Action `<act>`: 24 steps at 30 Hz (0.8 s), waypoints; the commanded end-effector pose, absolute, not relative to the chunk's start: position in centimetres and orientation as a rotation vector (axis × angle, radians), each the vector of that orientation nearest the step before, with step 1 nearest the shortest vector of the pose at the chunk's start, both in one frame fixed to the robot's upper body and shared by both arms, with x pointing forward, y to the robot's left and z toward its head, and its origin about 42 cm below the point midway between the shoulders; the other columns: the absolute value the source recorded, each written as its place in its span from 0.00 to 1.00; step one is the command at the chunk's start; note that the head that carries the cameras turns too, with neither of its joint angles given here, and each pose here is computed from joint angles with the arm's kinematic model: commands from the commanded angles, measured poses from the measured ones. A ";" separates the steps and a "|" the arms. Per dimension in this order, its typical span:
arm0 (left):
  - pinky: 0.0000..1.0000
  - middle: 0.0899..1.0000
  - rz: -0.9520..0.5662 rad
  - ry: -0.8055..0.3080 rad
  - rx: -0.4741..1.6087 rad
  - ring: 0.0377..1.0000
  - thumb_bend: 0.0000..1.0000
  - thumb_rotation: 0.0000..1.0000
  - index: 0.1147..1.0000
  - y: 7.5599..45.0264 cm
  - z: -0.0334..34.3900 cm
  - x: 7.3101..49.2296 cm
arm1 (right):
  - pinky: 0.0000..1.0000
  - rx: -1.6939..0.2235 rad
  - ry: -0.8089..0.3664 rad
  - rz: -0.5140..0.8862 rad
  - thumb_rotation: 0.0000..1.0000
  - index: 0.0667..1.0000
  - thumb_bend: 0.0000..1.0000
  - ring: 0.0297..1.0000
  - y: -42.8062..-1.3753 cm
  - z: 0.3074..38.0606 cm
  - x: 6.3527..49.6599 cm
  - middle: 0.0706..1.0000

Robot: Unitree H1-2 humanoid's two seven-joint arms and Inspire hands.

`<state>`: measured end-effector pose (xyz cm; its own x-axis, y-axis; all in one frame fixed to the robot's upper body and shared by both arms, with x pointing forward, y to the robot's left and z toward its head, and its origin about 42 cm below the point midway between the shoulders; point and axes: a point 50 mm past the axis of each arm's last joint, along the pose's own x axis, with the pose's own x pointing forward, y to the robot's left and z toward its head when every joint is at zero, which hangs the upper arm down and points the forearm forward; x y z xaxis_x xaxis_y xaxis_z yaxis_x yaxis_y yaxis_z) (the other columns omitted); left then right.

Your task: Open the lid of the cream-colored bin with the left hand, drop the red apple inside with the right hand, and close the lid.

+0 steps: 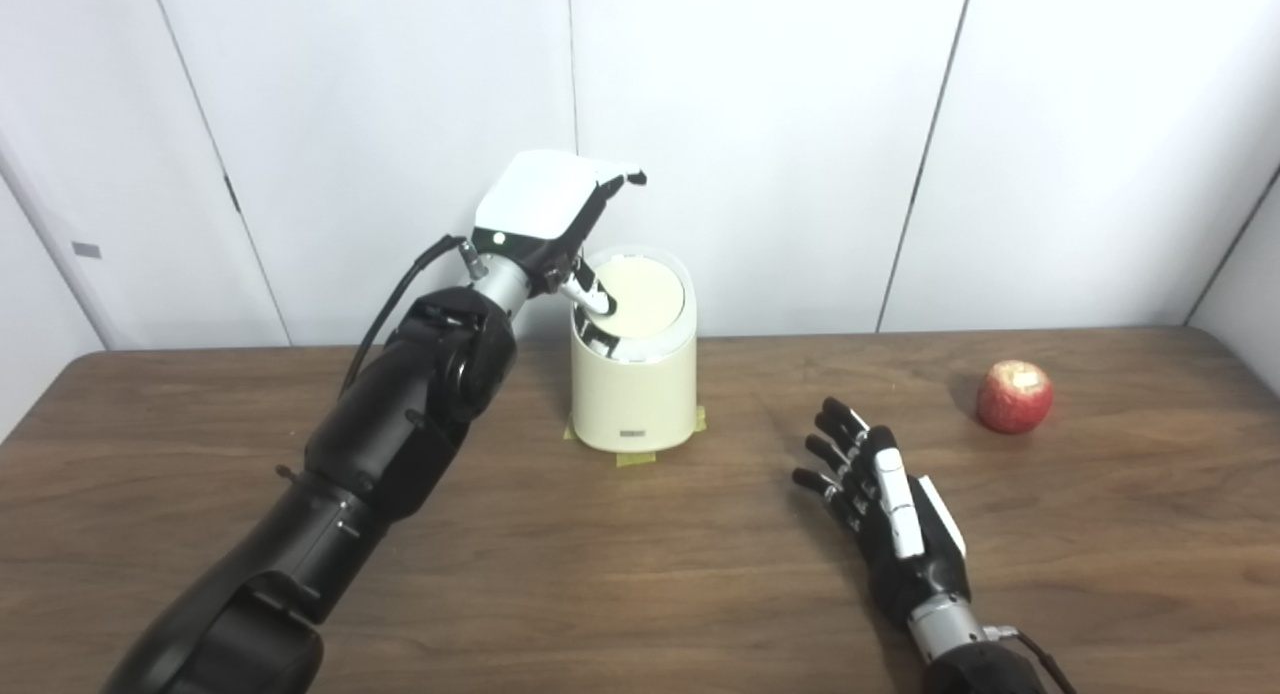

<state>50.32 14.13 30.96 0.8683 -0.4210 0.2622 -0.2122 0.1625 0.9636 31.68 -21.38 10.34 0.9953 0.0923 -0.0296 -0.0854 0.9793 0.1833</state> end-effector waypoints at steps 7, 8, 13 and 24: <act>0.82 0.85 -0.107 -0.634 1.413 0.86 0.89 0.05 0.82 14.1 33.4 50.6 | 0.78 0.218 0.194 0.088 0.92 0.88 0.56 0.91 -20.2 6.9 29.7 0.93; 0.82 0.85 -0.112 -0.634 1.413 0.86 0.89 0.07 0.82 14.1 33.3 50.5 | 0.78 0.219 0.194 0.088 0.91 0.88 0.56 0.91 -20.2 6.8 29.7 0.93; 0.79 0.84 -0.128 -0.622 1.413 0.84 0.88 0.12 0.83 13.8 32.6 50.4 | 0.78 0.212 0.188 0.101 0.92 0.89 0.56 0.91 -20.3 6.8 29.7 0.93; 0.80 0.83 -0.128 -0.635 1.392 0.84 0.82 0.23 0.82 13.6 32.8 50.4 | 0.79 0.206 0.199 0.095 0.91 0.89 0.57 0.91 -20.3 6.8 29.7 0.93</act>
<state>49.96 14.02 29.74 0.8603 -0.4447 0.2493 -0.1945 0.1659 0.9668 31.66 -21.11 10.35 0.9942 0.1036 -0.0300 -0.0969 0.9802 0.1726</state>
